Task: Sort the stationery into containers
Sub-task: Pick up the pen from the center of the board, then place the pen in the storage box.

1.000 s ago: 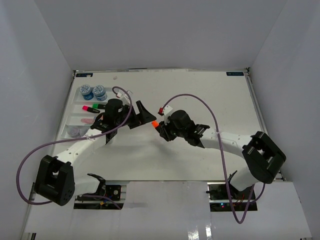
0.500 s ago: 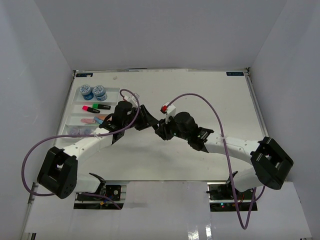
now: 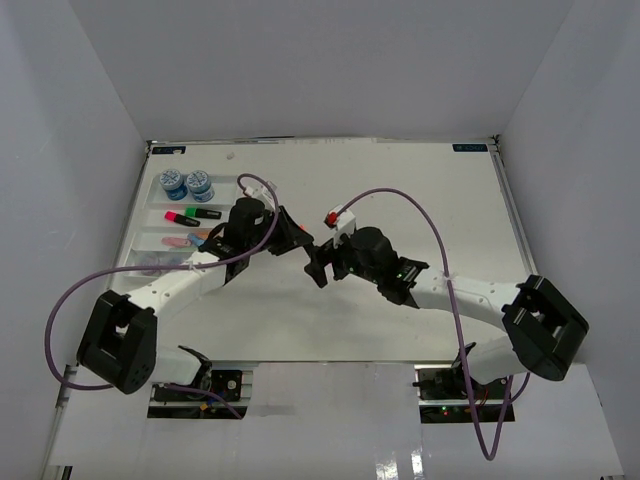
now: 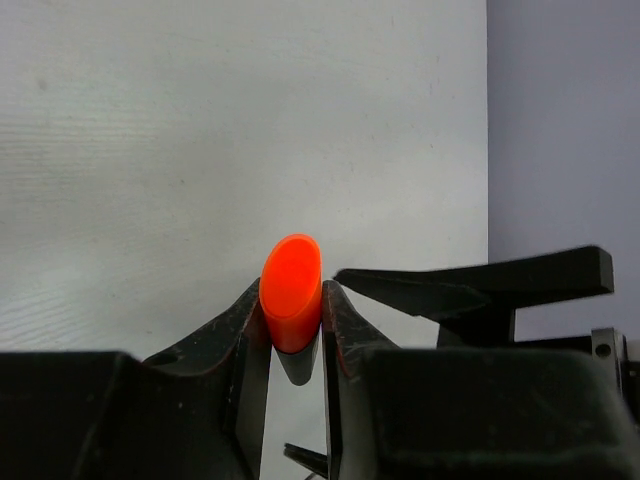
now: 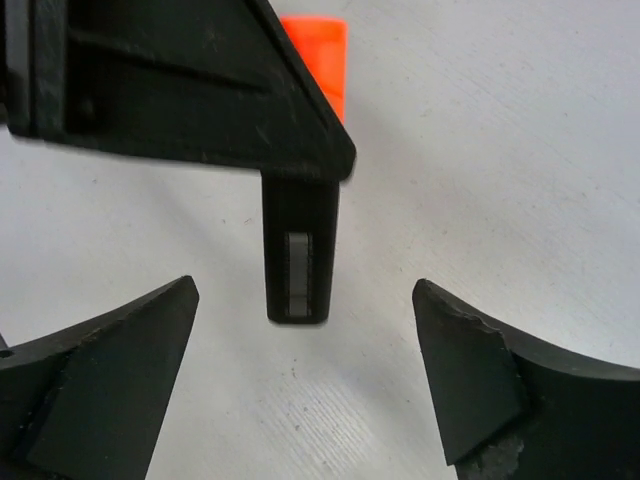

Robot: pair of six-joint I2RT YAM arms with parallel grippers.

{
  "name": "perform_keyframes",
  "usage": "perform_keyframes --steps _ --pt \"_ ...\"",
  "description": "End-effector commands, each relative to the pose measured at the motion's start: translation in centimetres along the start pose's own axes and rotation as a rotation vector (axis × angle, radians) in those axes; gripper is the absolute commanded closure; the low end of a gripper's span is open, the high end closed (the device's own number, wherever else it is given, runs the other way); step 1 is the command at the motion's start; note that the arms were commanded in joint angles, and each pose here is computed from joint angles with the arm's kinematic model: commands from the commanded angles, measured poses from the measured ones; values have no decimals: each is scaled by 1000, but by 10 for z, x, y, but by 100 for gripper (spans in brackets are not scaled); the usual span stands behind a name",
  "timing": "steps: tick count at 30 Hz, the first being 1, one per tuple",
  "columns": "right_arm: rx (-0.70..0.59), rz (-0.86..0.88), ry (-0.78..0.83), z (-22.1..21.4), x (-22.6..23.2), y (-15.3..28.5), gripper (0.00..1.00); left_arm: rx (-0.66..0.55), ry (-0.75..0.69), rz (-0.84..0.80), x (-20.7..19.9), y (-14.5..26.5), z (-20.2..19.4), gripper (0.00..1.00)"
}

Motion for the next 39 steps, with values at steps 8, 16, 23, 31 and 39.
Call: perform_keyframes --steps 8,16,23,31,39 --pt "-24 -245 126 -3 -46 37 10 -345 203 169 79 52 149 90" --pt "-80 -332 137 -5 -65 68 10 -524 402 283 173 87 222 85" --pt "-97 -338 168 -15 -69 78 10 -550 492 299 216 81 252 78" --pt "-88 -357 163 -19 -75 80 10 -574 519 353 237 76 262 57" --pt "-138 -377 156 -7 -77 92 10 -588 543 415 236 90 253 27"
Point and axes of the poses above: each gripper's point midway between its finger pads, its own y axis back along the fingers, its own x axis along the line the jaws close on, z = x × y, the point moved 2 cm from there along y, back along the fingers, and after that the axes turned 7 degrees about y, right-handed, at the moved point
